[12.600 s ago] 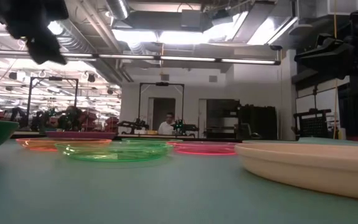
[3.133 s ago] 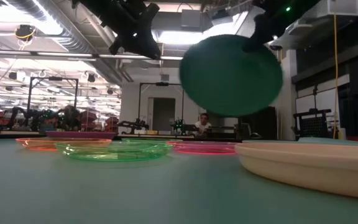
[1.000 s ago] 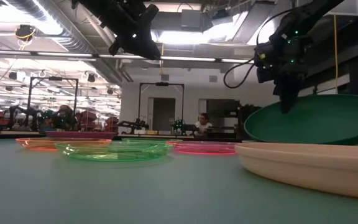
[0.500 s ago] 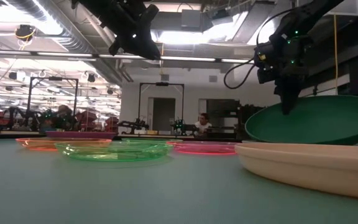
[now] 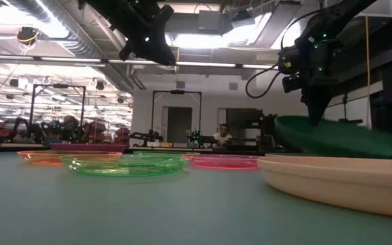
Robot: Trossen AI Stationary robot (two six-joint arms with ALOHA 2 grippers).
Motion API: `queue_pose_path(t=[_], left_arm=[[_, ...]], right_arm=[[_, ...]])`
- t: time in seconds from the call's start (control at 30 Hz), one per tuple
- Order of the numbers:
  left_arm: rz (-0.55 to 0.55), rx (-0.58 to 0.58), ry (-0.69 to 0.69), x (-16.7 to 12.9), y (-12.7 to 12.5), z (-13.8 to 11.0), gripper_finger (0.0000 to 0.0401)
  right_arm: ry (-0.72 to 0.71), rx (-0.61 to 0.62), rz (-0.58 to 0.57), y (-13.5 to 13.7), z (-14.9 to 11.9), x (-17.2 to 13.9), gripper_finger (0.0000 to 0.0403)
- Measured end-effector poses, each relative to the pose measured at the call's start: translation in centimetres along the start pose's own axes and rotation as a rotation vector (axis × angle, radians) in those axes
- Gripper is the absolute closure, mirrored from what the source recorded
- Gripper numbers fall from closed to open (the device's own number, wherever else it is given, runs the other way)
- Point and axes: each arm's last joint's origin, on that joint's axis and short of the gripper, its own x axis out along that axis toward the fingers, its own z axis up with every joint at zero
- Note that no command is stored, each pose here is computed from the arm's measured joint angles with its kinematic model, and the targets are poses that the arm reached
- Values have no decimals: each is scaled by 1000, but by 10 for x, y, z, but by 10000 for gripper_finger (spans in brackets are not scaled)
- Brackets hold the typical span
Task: Stack plastic plates
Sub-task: Stack the green plate on top of the light blue plate, then stack the pink plate on top of the green plate
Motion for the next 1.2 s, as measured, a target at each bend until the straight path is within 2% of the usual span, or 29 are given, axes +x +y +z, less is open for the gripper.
queue_pose_path(t=[0.2, 0.47, 0.8, 1.07, 1.2], left_arm=[[0, 0, 0, 0, 0, 0, 308], [0, 0, 0, 0, 0, 0, 308], [0, 2, 0, 0, 0, 0, 308], [13, 91, -3, 1, 2, 1, 308], [35, 90, -5, 3, 8, 3, 308]], right_arm=[[0, 0, 2, 0, 0, 0, 318], [30, 0, -48, -1, -1, 0, 318], [30, 0, -47, -1, -1, 0, 318], [28, 0, -44, -1, -1, 0, 318], [28, 0, -44, -1, -1, 0, 318]])
